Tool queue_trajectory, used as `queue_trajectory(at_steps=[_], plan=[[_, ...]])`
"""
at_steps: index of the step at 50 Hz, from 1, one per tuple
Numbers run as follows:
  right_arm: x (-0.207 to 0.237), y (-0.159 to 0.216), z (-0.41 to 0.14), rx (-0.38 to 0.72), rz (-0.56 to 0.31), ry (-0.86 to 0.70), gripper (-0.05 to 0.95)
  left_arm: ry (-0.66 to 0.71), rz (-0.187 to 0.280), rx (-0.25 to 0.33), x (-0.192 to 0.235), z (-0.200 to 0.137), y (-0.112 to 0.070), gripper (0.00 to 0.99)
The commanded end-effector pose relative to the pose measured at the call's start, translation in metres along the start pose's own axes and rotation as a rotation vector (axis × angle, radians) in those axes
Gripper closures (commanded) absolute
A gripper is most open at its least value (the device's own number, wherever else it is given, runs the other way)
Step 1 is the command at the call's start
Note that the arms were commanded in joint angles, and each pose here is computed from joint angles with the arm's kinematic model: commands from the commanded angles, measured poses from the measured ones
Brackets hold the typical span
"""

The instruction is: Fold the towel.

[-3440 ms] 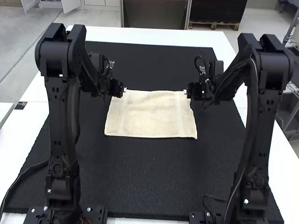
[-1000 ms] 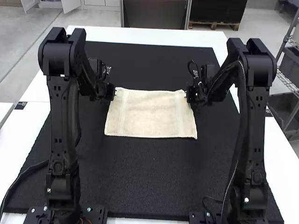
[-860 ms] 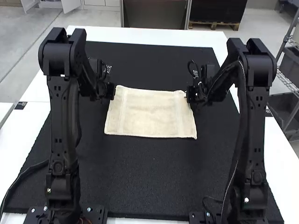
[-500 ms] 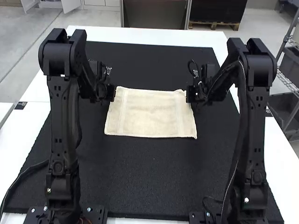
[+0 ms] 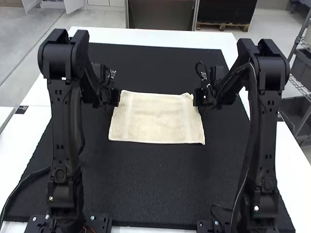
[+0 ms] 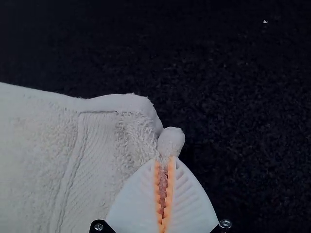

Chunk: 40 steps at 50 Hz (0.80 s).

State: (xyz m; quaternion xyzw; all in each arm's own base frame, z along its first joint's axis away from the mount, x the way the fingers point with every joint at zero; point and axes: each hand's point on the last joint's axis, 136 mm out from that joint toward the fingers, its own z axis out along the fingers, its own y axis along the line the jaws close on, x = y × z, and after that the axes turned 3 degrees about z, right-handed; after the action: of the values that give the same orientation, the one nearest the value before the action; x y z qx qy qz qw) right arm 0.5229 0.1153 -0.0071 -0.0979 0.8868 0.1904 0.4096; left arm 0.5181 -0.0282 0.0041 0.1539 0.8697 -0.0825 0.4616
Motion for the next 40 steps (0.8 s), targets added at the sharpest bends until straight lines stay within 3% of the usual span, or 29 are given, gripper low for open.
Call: queue_trajectory(at_steps=[1,40], plan=[[-0.030,0.012,-0.024,-0.048,-0.005,-0.064,0.92,-0.058,0.023,0.008,-0.024,-0.016,0.000,0.984],[-0.033,0.016,-0.076,-0.066,-0.003,-0.099,0.92,-0.098,0.019,0.031,-0.025,-0.069,-0.011,0.984]])
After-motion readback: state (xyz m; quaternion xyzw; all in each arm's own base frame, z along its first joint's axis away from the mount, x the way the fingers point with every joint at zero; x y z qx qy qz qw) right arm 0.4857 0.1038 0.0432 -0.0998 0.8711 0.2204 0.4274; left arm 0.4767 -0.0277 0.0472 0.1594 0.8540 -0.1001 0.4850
